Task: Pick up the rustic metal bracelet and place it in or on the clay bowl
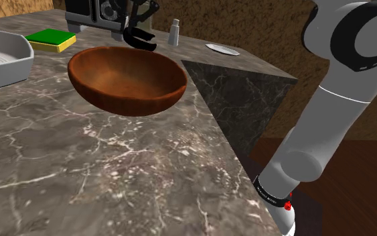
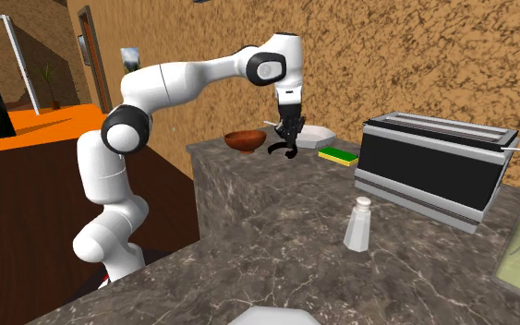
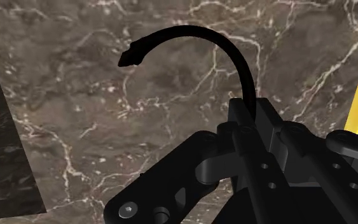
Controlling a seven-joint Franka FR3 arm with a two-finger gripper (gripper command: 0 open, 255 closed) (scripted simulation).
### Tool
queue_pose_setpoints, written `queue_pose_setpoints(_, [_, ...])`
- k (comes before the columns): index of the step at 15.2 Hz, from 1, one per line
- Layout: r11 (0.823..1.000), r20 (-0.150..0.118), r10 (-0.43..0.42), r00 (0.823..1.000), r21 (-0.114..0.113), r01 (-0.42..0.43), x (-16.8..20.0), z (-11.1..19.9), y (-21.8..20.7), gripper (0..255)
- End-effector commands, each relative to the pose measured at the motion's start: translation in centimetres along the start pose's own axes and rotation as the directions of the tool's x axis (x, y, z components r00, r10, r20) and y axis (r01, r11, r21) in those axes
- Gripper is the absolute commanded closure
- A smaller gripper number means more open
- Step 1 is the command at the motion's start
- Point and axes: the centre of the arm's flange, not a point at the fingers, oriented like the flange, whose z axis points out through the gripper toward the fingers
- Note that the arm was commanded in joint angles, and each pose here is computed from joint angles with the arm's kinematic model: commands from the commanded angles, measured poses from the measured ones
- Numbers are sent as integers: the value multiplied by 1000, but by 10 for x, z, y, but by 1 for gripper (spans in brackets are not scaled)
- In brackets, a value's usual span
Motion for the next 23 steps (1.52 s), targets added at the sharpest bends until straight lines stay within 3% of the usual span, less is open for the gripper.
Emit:
queue_pose_setpoints(1, [1000,0,0,1000,0,0,0,-10,-2,255])
queue_pose_setpoints(15, [1000,0,0,1000,0,0,-3,-80,-14,255])
queue_pose_setpoints(23, [1000,0,0,1000,0,0,-109,-83,-17,255])
